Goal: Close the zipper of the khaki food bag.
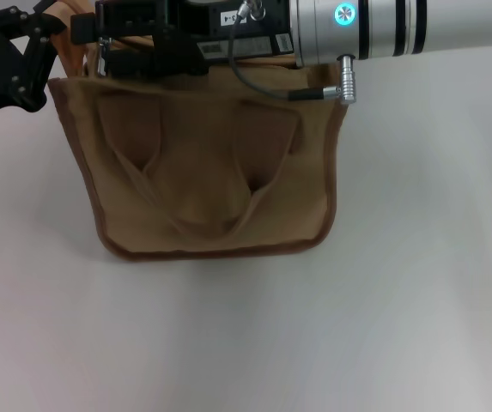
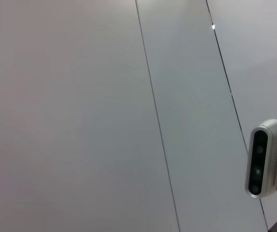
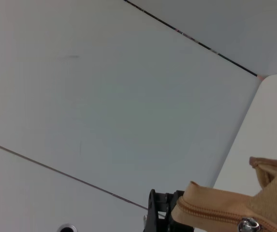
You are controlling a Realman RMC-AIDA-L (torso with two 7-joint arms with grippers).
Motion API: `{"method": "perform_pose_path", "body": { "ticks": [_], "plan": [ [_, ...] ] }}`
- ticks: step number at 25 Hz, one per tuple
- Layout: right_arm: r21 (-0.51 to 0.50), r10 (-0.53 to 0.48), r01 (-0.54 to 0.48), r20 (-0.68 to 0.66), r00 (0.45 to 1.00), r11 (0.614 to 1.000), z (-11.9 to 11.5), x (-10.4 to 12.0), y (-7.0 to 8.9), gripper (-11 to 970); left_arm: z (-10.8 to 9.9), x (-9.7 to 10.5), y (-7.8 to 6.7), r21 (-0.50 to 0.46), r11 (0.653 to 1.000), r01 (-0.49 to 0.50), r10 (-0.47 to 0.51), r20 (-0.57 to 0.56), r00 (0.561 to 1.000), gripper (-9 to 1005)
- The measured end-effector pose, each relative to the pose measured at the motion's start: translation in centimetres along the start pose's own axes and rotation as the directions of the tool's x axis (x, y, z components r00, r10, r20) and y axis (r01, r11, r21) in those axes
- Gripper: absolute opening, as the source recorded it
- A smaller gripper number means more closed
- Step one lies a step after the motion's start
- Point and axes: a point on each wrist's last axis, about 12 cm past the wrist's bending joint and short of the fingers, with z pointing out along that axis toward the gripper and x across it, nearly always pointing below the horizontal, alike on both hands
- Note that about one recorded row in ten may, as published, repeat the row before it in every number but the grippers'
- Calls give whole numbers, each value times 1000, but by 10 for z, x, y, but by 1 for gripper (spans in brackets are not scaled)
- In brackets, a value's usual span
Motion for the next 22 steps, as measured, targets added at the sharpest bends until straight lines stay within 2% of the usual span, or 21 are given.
{"method": "perform_pose_path", "body": {
  "ticks": [22],
  "plan": [
    [34,-35,35,0,999,999,3,-2,-2,765,6,-2,-1,28,1000,12,-12,18,1000,71]
  ]
}}
